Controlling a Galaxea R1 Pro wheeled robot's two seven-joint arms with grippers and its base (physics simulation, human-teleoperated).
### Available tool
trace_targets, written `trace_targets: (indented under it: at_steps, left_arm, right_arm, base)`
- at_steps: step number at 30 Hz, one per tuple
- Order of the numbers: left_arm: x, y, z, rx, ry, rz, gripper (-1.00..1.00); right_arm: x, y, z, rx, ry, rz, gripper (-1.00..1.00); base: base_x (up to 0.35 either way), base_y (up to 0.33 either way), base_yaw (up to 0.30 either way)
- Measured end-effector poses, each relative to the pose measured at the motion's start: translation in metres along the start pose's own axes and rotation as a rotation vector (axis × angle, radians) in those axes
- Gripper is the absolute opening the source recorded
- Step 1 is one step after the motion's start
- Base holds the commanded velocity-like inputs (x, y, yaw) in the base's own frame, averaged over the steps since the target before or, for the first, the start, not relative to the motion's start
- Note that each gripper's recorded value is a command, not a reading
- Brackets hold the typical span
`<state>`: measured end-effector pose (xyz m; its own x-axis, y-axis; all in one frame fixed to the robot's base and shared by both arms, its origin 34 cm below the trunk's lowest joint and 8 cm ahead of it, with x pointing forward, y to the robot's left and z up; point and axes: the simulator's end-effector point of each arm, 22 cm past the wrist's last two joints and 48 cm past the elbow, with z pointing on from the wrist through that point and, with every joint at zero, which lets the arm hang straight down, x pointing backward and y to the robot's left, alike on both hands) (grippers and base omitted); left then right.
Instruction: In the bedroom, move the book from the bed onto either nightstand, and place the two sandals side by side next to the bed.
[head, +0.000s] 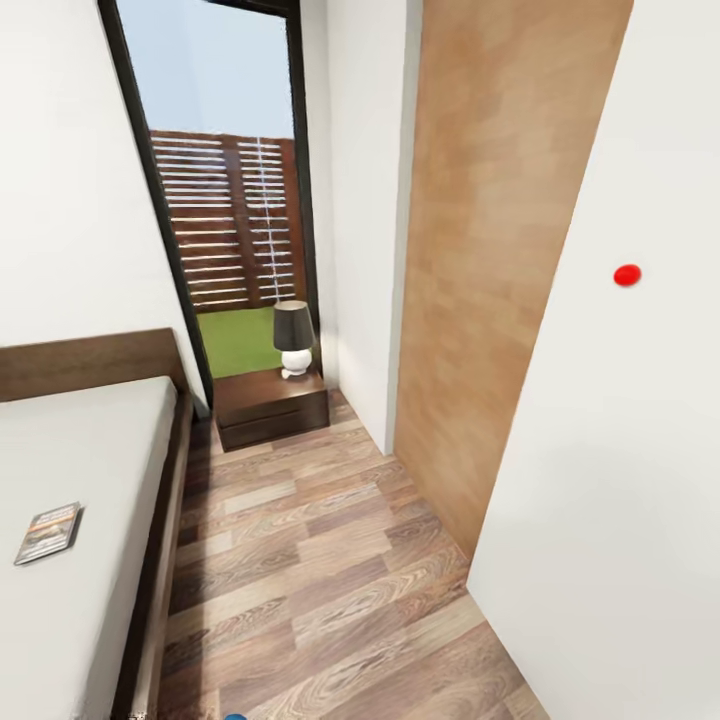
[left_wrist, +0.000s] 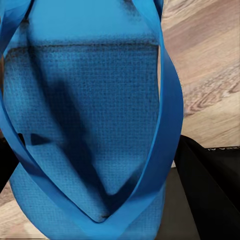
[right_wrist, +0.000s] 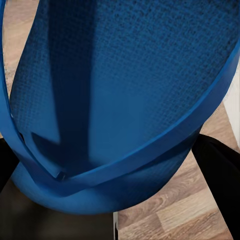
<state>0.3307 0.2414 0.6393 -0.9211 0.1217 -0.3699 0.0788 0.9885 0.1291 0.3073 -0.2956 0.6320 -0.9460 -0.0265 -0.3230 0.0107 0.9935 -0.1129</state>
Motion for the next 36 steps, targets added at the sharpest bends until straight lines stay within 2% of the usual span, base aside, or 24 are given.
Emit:
trace_targets:
  at_steps: [12, 23, 36]
  left_arm:
    - [-0.0002, -0.0007, -0.0001, 0.001, 0.0, 0.0, -1.0]
    - [-0.0001, 0.0005, 0.0, -0.001, 0.0, -0.004, -1.0]
    - [0.0002, 0.0014, -0.0001, -0.003, 0.0, -0.008, -1.0]
  right_arm:
    - [0.0, 0.0, 0.0, 0.0, 0.0, 0.0, -1.0]
    - [0.0001, -0.0001, -0.0001, 0.0, 0.0, 0.0, -1.0]
    - [0.0002, -0.0001, -0.0002, 0.0, -0.001, 0.0, -1.0]
  base:
    - [0.0, 0.0, 0.232]
    - [0.044, -0.03, 0.026]
    - [0.227, -0.01, 0.001]
